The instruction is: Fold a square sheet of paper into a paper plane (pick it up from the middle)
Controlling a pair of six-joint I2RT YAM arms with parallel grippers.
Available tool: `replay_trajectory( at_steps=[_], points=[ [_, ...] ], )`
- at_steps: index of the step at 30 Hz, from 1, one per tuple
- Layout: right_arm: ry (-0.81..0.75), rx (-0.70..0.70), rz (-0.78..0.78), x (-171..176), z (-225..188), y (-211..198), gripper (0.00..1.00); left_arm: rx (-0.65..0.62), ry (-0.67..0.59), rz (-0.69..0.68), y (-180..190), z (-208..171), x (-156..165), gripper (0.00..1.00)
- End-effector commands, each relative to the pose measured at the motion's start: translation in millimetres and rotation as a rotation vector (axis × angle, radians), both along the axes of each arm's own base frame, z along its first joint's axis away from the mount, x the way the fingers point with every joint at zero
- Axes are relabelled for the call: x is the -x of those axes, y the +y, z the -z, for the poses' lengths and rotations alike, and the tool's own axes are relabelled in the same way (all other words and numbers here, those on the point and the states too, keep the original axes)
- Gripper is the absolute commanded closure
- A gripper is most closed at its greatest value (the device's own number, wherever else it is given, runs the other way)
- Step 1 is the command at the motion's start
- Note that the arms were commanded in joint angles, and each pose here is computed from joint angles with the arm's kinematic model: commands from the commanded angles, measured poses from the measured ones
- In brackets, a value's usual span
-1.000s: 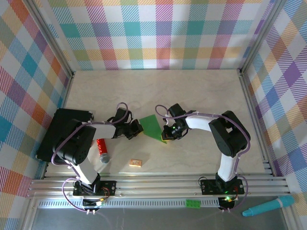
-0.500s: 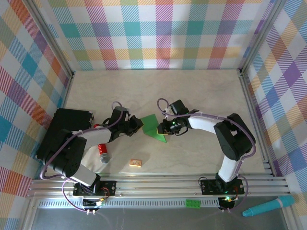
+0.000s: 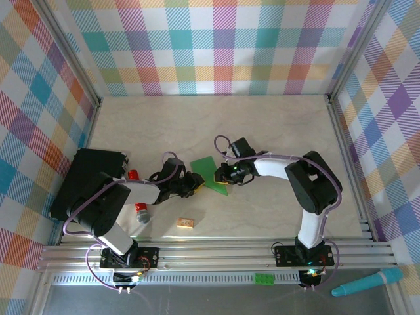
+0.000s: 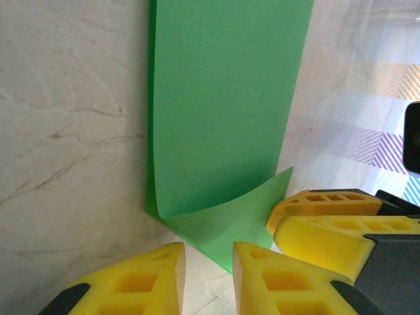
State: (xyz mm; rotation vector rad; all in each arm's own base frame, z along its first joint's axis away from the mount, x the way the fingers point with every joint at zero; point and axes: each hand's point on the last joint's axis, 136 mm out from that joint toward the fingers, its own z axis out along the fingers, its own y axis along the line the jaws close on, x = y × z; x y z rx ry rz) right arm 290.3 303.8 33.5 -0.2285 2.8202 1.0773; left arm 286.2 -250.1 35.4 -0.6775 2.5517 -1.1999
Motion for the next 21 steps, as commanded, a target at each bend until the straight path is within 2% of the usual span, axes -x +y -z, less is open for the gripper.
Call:
replay_trajectory(
  at_steps=[1, 9, 21],
  points=[
    [0.011, 0.011, 0.038, -7.8, 1.7, -2.0, 0.77, -0.009, 0.006, -0.028, 2.2, 5.0, -1.0, 0.73],
    [0.009, -0.014, 0.060, -10.7, 0.1, -4.3, 0.76, -0.046, 0.020, -0.048, 7.3, 8.2, -2.3, 0.70],
    [0.060, 0.022, 0.072, -4.6, 18.4, -11.5, 0.77, -0.053, 0.031, -0.065, 6.9, 10.0, -6.8, 0.69]
  ],
)
